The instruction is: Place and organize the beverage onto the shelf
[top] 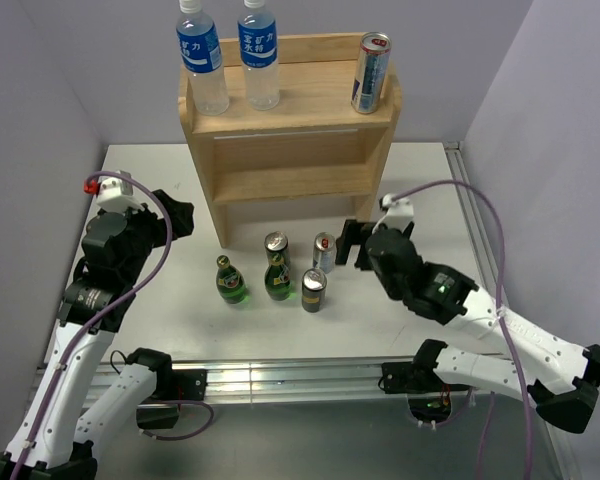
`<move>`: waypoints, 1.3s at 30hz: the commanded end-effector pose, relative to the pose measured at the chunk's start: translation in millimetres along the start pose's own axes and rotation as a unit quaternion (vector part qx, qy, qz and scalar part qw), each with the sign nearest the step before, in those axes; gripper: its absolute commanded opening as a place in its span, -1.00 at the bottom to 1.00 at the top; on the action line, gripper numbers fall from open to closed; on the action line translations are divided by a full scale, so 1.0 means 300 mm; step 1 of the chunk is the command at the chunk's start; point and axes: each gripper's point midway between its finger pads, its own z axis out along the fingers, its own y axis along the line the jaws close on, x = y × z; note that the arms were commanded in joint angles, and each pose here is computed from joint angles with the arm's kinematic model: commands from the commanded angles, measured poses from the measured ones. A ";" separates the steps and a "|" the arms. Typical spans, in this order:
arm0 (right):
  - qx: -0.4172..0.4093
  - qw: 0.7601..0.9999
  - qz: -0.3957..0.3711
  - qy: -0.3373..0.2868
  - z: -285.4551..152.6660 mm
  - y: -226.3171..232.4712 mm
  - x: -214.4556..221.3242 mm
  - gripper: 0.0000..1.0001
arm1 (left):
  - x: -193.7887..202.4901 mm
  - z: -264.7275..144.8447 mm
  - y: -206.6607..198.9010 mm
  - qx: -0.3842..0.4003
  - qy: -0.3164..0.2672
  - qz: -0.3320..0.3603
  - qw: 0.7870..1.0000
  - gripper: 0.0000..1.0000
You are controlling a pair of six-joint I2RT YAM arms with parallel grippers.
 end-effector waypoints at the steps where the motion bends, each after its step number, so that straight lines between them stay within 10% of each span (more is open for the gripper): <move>1: -0.042 0.996 0.072 0.022 -0.002 0.043 0.113 1.00 | -0.020 0.009 -0.014 0.009 -0.016 0.000 1.000 0.94; 21: -0.019 0.995 0.038 0.095 0.233 0.032 0.549 1.00 | 0.001 0.015 -0.005 0.003 -0.003 0.005 1.000 0.95; 39: 0.005 0.999 0.021 0.035 0.389 0.045 0.516 1.00 | 0.036 0.025 0.014 -0.003 0.007 0.027 1.000 0.96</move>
